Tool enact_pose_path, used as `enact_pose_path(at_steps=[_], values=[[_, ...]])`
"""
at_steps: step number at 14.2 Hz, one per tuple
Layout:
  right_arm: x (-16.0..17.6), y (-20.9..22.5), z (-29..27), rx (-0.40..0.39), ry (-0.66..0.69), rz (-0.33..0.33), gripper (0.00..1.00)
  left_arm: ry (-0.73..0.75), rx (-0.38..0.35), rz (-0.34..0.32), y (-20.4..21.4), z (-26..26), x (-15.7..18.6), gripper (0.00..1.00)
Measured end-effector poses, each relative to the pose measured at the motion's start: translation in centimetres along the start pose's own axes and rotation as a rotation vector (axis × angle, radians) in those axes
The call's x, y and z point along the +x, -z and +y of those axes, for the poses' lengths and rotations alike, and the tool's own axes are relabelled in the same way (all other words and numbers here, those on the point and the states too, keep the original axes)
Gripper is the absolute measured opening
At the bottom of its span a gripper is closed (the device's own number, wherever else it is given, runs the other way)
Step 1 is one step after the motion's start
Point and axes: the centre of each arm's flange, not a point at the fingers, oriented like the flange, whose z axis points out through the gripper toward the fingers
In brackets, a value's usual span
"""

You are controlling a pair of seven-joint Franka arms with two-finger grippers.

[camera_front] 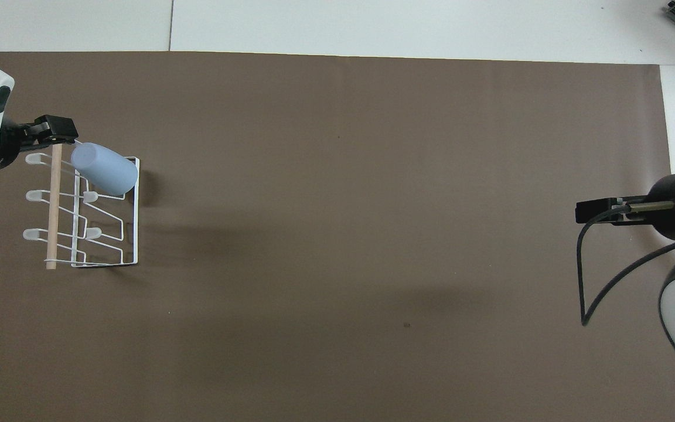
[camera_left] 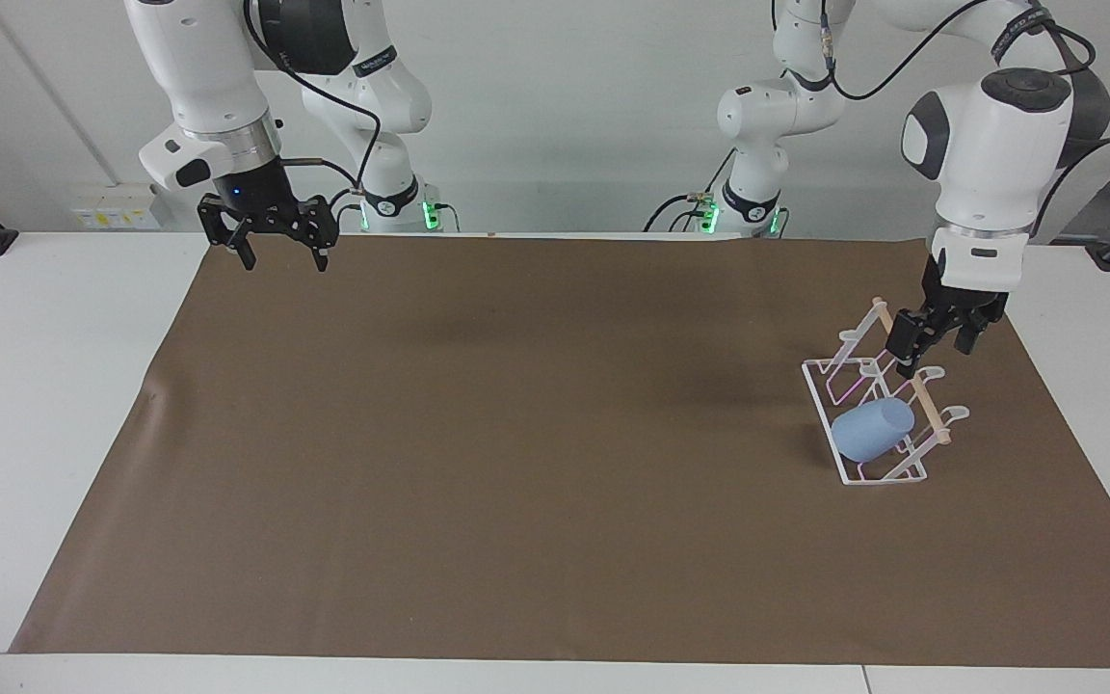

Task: Hang cup on cup holder
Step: 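Open the left gripper and draw it back from the cup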

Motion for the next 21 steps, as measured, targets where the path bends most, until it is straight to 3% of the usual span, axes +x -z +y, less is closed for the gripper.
enact_pose_path(at_steps=[6,11,15,21], values=[[0.0,0.0,0.0,0.0,0.0,0.0,1.0,-0.228,-0.035,-0.168,4.4,-0.9,-0.5,1.0],[0.0,0.0,0.0,0.0,0.0,0.0,1.0,-0.287,-0.027,-0.265,7.3,-1.4,-1.4,1.0],[0.0,0.0,0.0,0.0,0.0,0.0,1.0,-0.289,-0.054,-0.277,10.1,-1.4,-1.4,1.0],[0.0,0.0,0.0,0.0,0.0,0.0,1.0,-0.293,-0.05,-0.302,6.3,-0.9,-2.8,1.0]])
